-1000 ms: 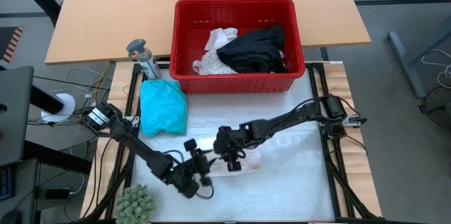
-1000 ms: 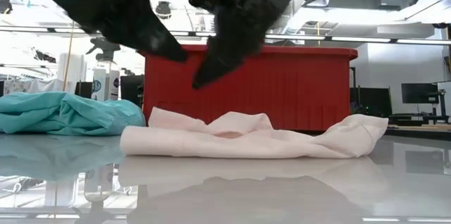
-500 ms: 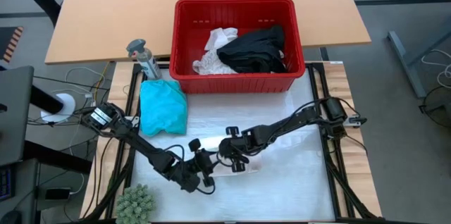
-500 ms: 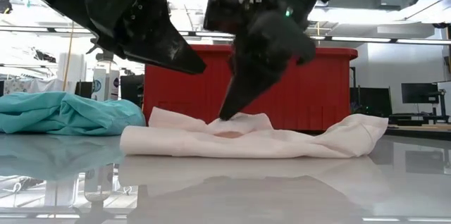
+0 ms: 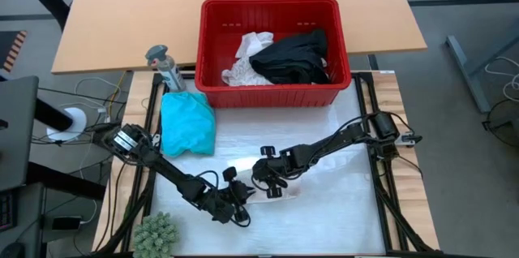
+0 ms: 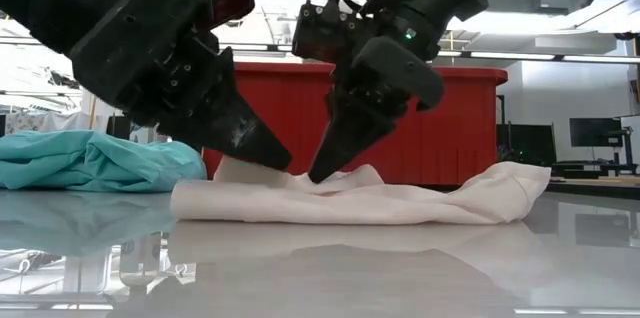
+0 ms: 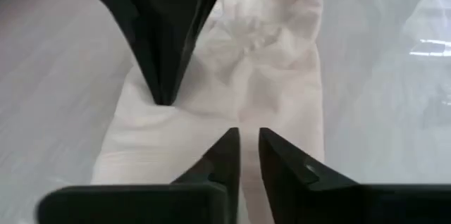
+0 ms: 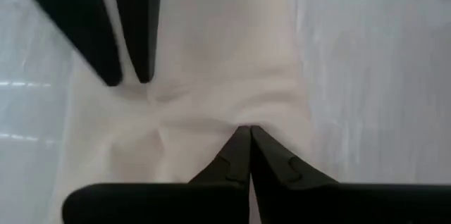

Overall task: Fold laundry
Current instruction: Fold the white underwear

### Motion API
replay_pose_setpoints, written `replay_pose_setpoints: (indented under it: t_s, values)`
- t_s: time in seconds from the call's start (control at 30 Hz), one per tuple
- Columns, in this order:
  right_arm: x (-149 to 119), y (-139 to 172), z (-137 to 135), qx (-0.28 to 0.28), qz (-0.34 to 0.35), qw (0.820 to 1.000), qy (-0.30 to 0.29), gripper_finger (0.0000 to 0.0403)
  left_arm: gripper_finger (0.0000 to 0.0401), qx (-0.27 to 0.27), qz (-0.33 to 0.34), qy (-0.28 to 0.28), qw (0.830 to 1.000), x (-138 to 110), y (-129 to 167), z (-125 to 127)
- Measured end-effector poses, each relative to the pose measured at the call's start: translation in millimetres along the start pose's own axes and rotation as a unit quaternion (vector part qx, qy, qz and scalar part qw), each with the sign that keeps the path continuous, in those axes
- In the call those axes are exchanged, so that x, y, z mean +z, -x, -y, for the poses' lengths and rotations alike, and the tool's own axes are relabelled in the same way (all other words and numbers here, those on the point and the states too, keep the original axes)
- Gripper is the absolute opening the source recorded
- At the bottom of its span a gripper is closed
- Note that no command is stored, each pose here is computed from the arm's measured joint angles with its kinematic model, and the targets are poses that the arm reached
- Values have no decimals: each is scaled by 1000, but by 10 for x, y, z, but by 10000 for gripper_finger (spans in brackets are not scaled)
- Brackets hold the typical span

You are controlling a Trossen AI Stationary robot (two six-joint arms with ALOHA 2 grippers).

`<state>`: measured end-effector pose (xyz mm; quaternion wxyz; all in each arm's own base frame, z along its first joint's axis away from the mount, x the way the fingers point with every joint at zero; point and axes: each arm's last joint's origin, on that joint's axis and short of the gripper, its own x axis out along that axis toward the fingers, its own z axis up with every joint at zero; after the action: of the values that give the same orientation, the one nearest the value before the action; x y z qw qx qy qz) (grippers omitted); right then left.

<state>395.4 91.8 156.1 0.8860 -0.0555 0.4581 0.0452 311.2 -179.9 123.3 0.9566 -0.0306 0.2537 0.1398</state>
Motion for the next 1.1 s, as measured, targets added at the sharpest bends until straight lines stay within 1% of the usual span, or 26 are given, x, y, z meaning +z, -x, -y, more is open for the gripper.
replay_pose_setpoints:
  t_s: [0.13,0.27,0.47,0.6,0.67,0.8,0.93,1.0,1.1]
  values:
    - [-9,3,-2,1,-5,1000,4,29,4,-5,-4,-1,1000,5,4,3]
    - [52,134,-18,4,13,1000,15,26,3,-29,-41,10,999,-49,2,-8]
    - [113,337,-41,7,28,999,17,30,1,-22,-60,16,998,-110,7,-40]
    - [109,413,-30,-10,21,1000,11,25,0,-30,-69,14,997,-125,16,-31]
    - [86,378,-32,-11,12,1000,7,23,0,-24,-76,12,997,-146,24,-37]
    - [-8,161,-37,-33,-18,999,11,24,0,-20,-79,19,997,-154,27,-42]
    - [-90,-17,-29,-37,-40,999,2,24,0,-18,-78,20,997,-157,30,-40]
    - [-122,-69,-36,-37,-49,998,0,24,0,-13,-75,19,997,-156,30,-44]
    - [-128,-67,-61,-38,-51,998,2,24,0,-3,-69,17,997,-151,25,-55]
